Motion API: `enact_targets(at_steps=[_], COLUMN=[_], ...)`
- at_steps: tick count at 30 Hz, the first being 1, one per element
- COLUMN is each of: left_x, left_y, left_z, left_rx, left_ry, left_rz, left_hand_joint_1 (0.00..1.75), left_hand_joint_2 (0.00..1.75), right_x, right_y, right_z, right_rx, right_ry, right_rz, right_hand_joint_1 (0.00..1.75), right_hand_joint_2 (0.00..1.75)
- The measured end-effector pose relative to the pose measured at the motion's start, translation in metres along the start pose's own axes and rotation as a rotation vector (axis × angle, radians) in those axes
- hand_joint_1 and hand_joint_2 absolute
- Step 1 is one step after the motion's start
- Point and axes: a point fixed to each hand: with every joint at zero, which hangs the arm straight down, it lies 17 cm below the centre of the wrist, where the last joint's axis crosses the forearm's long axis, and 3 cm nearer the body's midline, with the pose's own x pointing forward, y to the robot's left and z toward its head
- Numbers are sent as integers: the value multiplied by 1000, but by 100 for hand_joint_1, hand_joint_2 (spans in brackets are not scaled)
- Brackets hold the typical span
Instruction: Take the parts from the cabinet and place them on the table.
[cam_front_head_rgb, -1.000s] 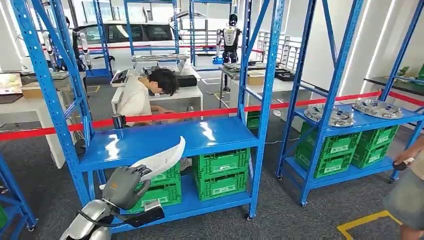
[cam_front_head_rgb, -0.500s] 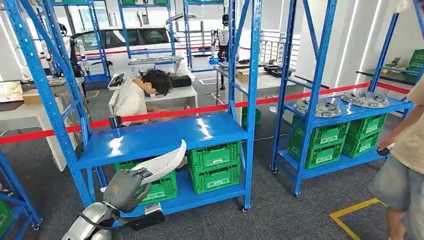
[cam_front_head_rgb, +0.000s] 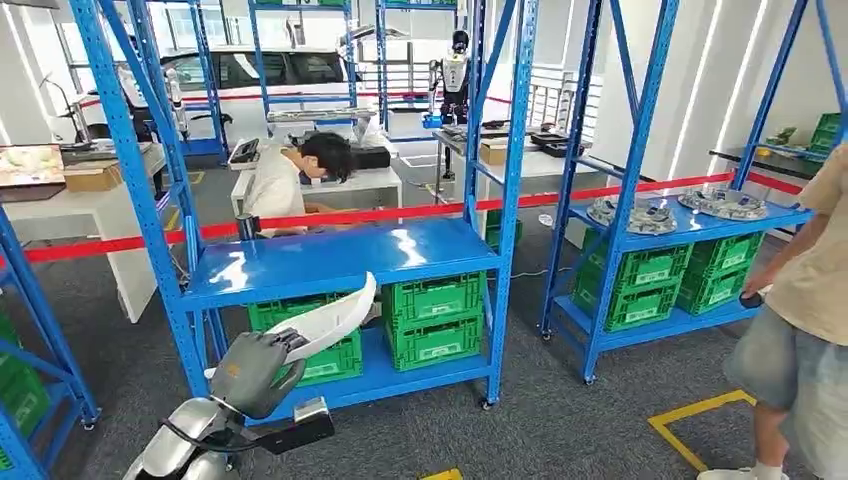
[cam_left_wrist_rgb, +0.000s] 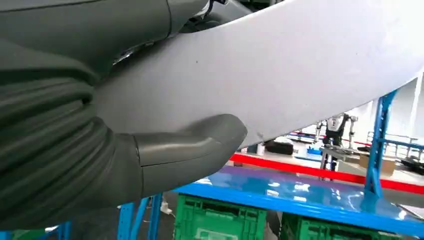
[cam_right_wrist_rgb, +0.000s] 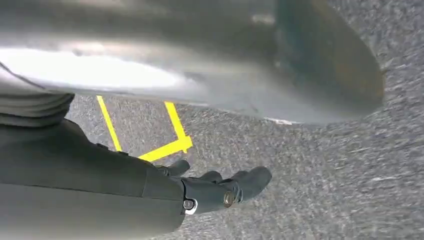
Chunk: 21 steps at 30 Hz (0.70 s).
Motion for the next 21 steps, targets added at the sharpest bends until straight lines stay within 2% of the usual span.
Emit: enact_targets(at_steps=[21], left_x=[-1], left_y=[6], left_z=[-2], left_rx=[10], left_ry=[-1], left_rz=[-7], left_hand_joint_1=[175], left_hand_joint_2=[175], right_x=[4], right_y=[4], right_z=[0], right_rx=[6], right_ry=[-8], right_rz=[-2], right_hand_joint_1=[0], right_hand_joint_2=[0])
